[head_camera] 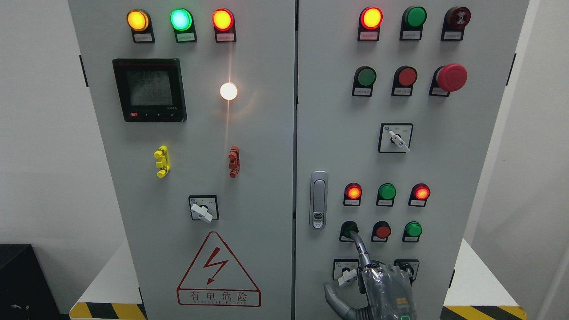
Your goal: Press green start button
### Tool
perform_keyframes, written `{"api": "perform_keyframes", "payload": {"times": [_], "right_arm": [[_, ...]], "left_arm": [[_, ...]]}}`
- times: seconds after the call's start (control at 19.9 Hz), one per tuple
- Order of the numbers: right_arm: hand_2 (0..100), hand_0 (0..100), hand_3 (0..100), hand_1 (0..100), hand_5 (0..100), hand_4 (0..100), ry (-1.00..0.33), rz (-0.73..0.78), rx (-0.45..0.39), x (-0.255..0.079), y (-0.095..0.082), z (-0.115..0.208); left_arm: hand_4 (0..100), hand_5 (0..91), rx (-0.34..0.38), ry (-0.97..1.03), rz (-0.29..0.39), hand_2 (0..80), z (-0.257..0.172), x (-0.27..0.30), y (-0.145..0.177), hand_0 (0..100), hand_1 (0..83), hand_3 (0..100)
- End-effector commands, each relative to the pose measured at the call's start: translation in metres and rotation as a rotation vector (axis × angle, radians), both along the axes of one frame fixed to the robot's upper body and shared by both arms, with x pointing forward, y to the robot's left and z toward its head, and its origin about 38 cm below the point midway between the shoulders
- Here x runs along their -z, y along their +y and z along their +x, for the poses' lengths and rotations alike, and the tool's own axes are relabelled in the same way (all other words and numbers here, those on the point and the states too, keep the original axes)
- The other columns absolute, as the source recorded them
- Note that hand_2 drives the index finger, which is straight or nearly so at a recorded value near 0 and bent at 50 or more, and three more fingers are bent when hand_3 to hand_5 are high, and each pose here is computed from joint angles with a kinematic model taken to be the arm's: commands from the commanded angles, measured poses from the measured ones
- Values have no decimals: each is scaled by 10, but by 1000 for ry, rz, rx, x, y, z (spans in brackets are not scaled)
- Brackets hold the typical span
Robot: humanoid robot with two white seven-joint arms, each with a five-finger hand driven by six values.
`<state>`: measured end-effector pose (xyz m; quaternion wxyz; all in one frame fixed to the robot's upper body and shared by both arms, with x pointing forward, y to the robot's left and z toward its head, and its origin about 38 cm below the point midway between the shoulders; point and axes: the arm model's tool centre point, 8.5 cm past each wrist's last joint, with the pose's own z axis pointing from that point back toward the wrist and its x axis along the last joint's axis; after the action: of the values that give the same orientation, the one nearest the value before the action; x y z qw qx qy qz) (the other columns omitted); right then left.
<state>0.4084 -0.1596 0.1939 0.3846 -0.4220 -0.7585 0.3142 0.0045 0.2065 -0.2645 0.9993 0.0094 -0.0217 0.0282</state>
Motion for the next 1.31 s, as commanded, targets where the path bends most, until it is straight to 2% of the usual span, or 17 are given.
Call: {"api": "perform_keyframes", "payload": {"times": [0.0, 0.4, 0.71, 0.86, 0.96, 1.06, 1.11, 1.26], "right_arm": [[0, 253, 980, 309, 1000, 909, 31, -2, -2, 8, 2, 6], [0, 256, 982, 310, 1000, 907, 21, 4, 1, 7, 0, 4], [0, 299, 959, 320, 998, 887, -8, 34, -20, 1, 0, -6], [0, 342, 845, 304, 820, 788, -22, 76, -80, -1, 2, -12], [0, 312, 708, 306, 712, 698, -26, 89, -93, 0, 2, -16], [0, 222, 544, 282, 565, 563, -31, 109, -109, 0, 2, -20], [0, 187, 492, 281, 535, 514, -38, 114, -110, -2, 1, -23], [0, 130, 429, 276, 463, 455, -62, 142, -111, -9, -2, -35]], "left_arm": [[0, 0, 2, -50, -2, 0, 24, 0, -1, 120, 556, 0], [0, 0, 2, -50, -2, 0, 24, 0, -1, 120, 556, 0], [0, 0, 2, -50, -2, 0, 24, 0, -1, 120, 556, 0], [0, 0, 2, -50, -2, 0, 24, 0, -1, 120, 556, 0], [0, 0, 2, -50, -1, 0, 24, 0, 0, 120, 556, 0], [0, 0, 2, -50, -2, 0, 24, 0, -1, 120, 556, 0], [0, 0, 2, -50, -2, 0, 24, 0, -1, 120, 556, 0], [0, 0, 2, -50, -2, 0, 24, 0, -1, 120, 556, 0]]}}
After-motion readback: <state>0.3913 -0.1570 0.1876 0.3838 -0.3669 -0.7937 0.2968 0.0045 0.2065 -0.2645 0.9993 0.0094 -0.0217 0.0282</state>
